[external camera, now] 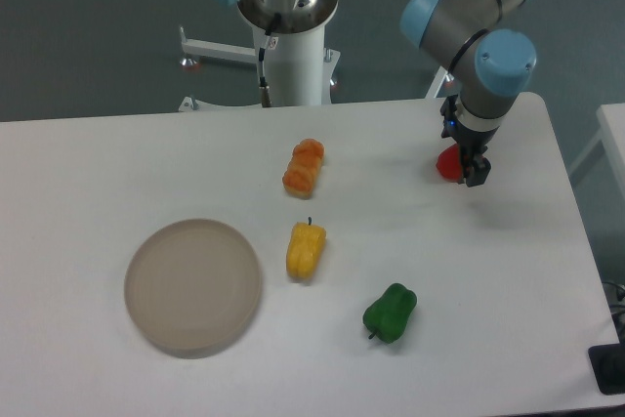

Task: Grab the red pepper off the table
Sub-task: 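Close the gripper around the red pepper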

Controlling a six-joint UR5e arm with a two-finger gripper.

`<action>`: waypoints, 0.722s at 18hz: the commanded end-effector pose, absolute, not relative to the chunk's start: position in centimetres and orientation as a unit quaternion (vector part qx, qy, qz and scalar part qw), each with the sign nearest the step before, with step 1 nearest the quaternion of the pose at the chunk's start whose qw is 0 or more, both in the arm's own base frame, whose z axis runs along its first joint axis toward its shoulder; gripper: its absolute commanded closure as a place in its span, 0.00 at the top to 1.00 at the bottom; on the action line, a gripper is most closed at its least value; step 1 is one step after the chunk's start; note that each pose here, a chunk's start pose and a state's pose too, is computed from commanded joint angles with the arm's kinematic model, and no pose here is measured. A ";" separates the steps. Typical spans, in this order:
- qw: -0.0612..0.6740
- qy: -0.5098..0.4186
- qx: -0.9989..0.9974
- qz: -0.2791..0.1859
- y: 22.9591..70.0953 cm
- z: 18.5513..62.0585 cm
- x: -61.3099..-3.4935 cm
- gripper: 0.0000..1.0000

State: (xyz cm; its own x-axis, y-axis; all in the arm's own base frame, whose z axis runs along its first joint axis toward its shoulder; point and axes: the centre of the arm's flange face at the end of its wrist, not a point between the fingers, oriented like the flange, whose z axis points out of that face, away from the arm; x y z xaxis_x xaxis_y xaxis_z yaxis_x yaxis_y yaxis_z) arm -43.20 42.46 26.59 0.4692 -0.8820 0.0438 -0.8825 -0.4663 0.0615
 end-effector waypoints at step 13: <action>0.039 -0.526 0.850 0.001 40.6 24.6 -43.7 0.78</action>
State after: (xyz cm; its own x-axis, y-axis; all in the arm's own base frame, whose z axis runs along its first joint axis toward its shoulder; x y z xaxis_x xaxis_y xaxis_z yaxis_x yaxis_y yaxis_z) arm -43.70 40.62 24.64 0.4464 -0.8938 0.0423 -0.8940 -0.4433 0.0657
